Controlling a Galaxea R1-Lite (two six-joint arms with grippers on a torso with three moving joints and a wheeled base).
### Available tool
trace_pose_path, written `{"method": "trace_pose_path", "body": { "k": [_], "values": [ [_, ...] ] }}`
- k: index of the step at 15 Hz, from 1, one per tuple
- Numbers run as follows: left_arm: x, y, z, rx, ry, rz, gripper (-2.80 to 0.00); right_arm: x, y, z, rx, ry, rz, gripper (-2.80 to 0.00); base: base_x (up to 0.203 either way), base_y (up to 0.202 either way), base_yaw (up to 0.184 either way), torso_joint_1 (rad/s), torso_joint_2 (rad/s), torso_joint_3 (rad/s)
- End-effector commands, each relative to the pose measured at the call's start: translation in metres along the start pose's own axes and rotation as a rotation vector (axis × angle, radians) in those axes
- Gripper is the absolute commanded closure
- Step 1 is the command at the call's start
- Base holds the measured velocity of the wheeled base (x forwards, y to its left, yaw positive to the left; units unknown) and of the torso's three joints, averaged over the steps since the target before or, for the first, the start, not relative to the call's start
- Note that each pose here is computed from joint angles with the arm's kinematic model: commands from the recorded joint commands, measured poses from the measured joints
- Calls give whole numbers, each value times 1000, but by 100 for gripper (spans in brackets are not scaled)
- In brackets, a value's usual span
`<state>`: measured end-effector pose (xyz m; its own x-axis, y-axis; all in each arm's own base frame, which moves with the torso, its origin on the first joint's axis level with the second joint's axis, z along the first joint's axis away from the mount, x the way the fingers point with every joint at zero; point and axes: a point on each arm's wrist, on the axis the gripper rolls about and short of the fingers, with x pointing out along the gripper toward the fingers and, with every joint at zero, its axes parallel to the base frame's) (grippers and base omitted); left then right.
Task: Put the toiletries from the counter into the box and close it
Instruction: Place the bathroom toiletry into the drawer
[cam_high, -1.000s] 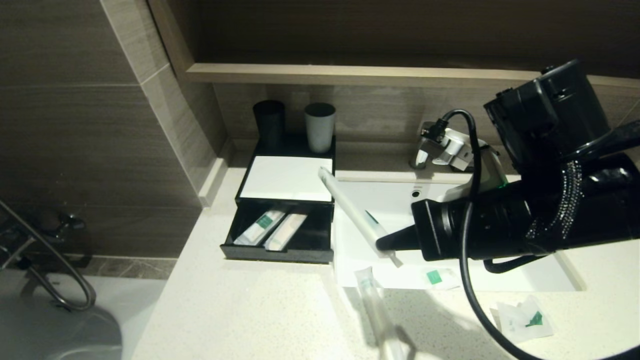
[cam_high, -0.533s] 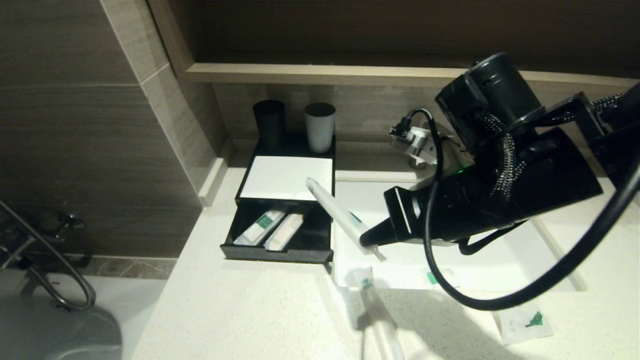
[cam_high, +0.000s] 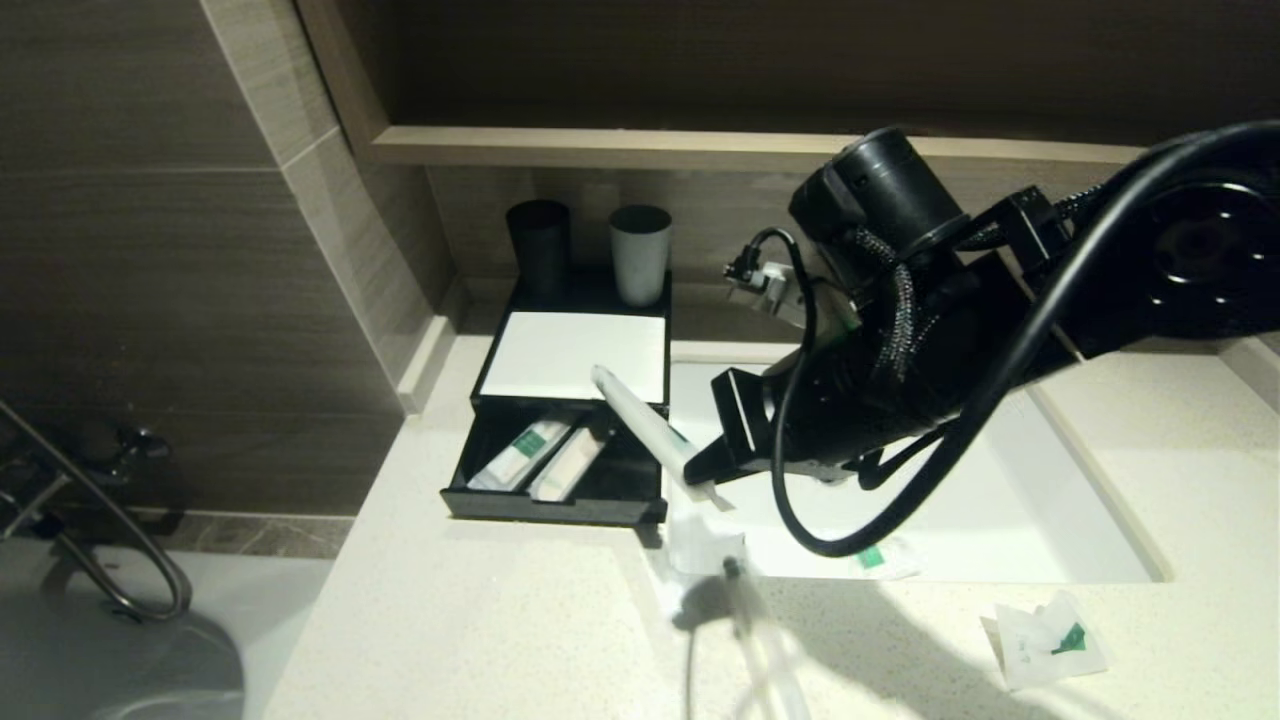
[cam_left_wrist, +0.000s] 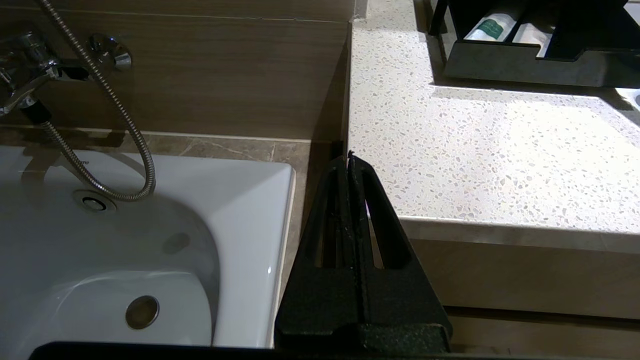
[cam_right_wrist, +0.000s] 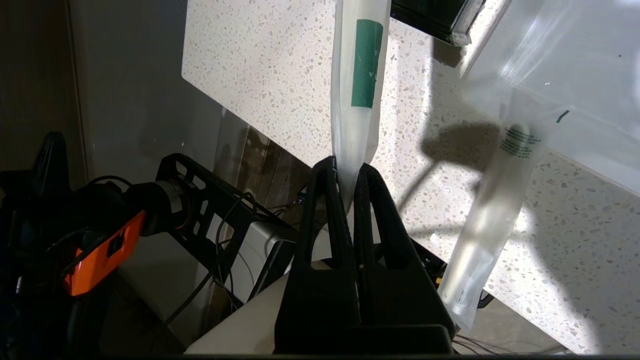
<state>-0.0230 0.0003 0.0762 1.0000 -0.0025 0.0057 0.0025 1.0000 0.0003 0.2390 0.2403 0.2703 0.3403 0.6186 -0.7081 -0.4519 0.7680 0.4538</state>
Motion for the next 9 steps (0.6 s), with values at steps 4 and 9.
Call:
{"method": "trace_pose_path", "body": {
  "k": [4, 9],
  "values": [
    [0, 0, 0, 0, 0, 1, 0, 21, -2, 2, 0, 37, -16, 0, 0, 0, 0, 0, 0, 0],
    [0, 0, 0, 0, 0, 1, 0, 32, -1, 10, 2, 40, -24, 0, 0, 0, 0, 0, 0, 0]
  ]
}}
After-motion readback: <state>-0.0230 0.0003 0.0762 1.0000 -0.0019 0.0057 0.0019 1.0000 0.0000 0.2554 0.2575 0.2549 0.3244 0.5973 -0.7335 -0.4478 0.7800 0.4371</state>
